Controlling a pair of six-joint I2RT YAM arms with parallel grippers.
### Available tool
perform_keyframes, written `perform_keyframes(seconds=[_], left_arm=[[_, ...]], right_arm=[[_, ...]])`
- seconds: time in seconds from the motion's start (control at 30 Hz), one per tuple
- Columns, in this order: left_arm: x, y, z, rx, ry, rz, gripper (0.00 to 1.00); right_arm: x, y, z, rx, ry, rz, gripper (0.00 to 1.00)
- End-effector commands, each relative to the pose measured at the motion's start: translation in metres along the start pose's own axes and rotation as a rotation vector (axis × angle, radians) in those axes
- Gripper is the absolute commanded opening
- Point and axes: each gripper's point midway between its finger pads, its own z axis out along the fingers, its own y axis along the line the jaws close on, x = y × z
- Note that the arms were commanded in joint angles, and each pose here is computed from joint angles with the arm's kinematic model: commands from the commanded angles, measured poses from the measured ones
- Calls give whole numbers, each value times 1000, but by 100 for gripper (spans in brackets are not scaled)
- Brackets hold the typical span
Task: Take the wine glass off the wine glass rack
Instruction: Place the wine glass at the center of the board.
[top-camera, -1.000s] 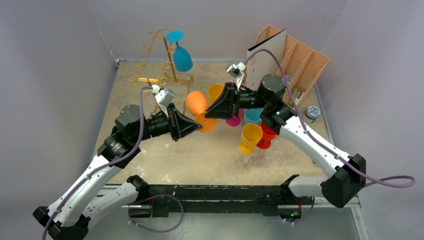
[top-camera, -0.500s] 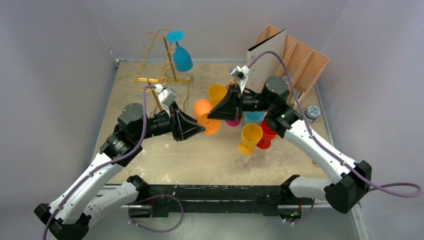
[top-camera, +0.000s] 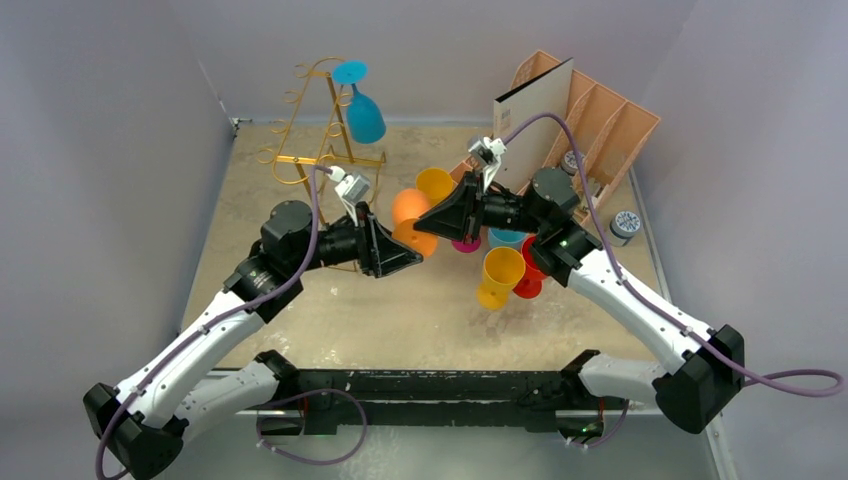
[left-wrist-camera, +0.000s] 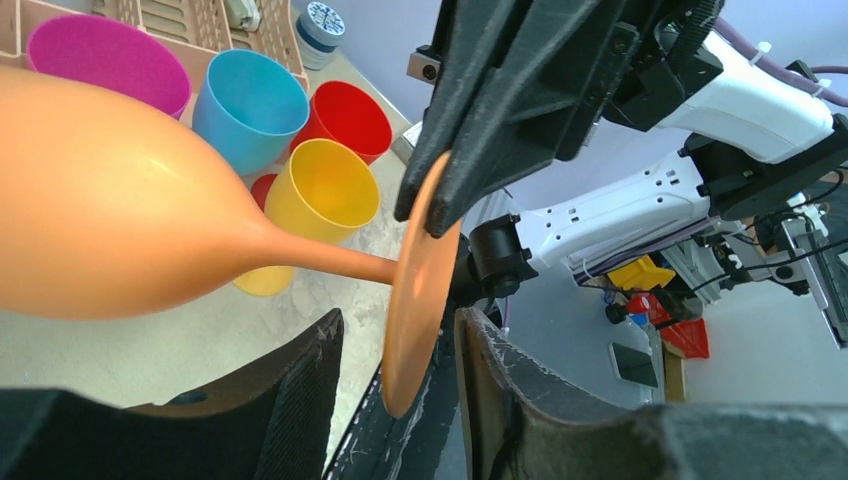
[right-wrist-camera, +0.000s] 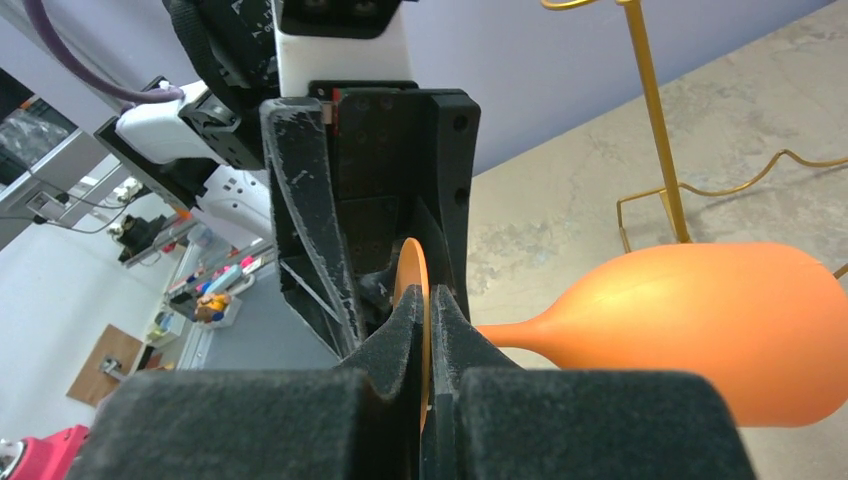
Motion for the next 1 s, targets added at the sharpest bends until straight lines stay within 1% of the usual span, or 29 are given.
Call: perform_keyframes(seconds=[0.0, 0.1, 0.23, 0.37, 0.4, 0.43, 0.47, 0.73, 0.87, 0.97], left_arm=[[-12, -9, 2, 44, -56, -8, 41], [-17, -10, 1, 49, -87, 0, 35], [-19, -9, 2, 44, -100, 2, 26], [-20, -11, 0, 47, -108, 8, 20], [-20, -11, 0, 47, -110, 11, 15], [-19, -11, 0, 49, -109, 14, 5], [-19, -12, -1, 50, -109, 17, 1], [-17, -11, -5, 41, -107, 32, 0], [-16, -13, -6, 49, -97, 60, 0], [-14, -16, -7, 66, -80, 103, 0]], right_arm=[[-20, 12, -1, -14, -79, -96, 0], [-19, 13, -1, -20, -78, -91, 0], [-17, 12, -1, -22, -85, -84, 0], [-17, 11, -2, -21, -93, -78, 0], [-17, 11, -2, -20, -94, -77, 0], [-18, 11, -2, -19, -97, -76, 0], [-18, 12, -2, -21, -99, -75, 0], [-21, 13, -1, -25, -110, -70, 1], [-21, 13, -2, -14, -106, -43, 8], [-25, 14, -3, 14, -97, -5, 25]])
